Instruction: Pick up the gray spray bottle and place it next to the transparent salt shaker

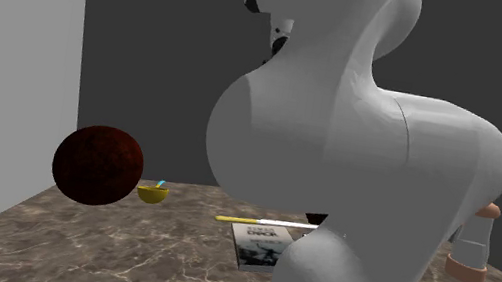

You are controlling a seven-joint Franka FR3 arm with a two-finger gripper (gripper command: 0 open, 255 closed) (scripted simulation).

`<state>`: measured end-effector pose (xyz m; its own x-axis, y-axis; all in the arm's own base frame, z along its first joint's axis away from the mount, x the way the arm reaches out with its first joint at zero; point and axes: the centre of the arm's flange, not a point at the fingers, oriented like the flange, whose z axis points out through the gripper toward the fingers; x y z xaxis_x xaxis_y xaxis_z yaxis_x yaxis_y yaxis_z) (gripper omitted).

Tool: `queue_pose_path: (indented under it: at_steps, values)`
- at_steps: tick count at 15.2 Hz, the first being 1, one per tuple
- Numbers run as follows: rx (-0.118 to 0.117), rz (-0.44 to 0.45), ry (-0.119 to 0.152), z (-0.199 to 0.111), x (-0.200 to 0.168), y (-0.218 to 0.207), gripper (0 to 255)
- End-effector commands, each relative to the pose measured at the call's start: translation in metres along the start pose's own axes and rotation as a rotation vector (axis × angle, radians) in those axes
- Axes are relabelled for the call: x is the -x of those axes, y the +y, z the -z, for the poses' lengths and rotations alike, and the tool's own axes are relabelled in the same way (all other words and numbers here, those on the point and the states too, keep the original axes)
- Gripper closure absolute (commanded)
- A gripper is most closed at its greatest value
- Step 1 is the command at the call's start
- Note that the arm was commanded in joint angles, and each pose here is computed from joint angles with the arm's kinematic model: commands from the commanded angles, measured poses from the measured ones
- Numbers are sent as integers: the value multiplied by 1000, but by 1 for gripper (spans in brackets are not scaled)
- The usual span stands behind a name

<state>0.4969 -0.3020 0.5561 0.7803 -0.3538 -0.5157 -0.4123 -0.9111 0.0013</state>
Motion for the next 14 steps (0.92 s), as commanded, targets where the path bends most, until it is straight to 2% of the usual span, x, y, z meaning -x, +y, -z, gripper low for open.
queue_pose_path:
  at_steps: [1,14]
  values:
    - [0,1,0,-1,4,24,255]
    - [0,1,0,-17,30,193,255]
